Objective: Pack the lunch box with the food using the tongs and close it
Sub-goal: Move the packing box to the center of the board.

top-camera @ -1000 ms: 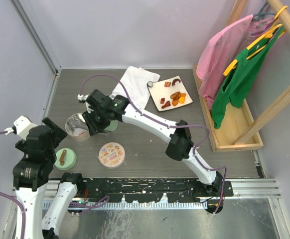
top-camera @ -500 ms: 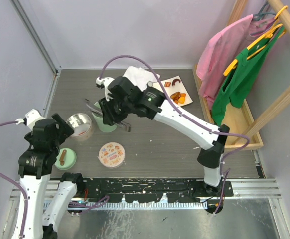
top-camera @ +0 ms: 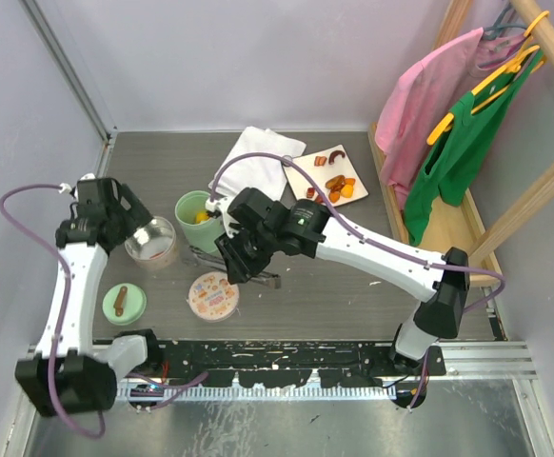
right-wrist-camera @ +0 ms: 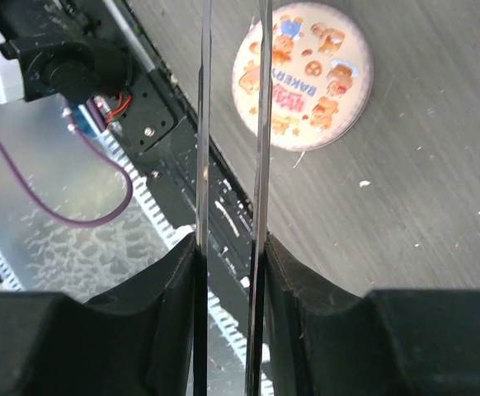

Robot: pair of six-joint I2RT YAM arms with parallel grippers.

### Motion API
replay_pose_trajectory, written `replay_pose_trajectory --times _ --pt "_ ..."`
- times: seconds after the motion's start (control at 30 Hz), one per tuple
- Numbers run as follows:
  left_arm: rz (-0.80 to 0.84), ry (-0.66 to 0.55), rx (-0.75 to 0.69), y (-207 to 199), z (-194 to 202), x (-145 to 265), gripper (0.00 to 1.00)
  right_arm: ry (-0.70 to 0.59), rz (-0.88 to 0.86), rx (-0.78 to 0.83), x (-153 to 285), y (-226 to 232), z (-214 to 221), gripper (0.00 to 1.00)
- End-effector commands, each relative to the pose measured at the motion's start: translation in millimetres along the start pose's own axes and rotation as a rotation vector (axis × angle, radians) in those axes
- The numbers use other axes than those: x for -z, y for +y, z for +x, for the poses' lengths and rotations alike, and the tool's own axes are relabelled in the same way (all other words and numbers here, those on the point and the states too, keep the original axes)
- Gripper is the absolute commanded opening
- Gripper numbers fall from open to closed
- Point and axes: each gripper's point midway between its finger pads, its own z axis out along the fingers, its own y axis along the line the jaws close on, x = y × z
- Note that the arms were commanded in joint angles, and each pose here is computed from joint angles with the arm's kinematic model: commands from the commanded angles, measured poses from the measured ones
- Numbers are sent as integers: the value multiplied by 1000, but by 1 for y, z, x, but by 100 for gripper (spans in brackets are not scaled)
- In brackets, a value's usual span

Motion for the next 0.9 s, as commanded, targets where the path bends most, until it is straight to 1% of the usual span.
replay_pose_trajectory --times 0.0,0.13,0.23,0.3,0.37,0.43,0.57,0.63,0.87 --pt "157 26 -1 -41 -42 -28 98 -119 84 31 -2 -11 -35 40" --pt "70 122 -52 -36 -51 -72 98 -105 170 44 -21 -29 -46 40" --pt "37 202 -12 -34 -56 -99 98 -94 212 49 -30 -41 -53 39" --pt "57 242 -26 -36 -56 -116 98 -91 270 47 -33 -55 -58 39" --pt "7 276 -36 -24 -53 -130 98 -95 302 44 -32 -65 -64 39" --pt "1 304 -20 -15 -48 -144 98 -101 320 40 -31 -73 -67 39" --pt "65 371 25 -12 -29 -158 98 -99 349 40 -29 -86 -72 39" --pt "136 398 39 -19 -18 -161 98 -94 360 44 -25 -91 -71 39" --pt "366 554 95 -51 16 -148 98 -113 334 27 -5 -93 -69 39"
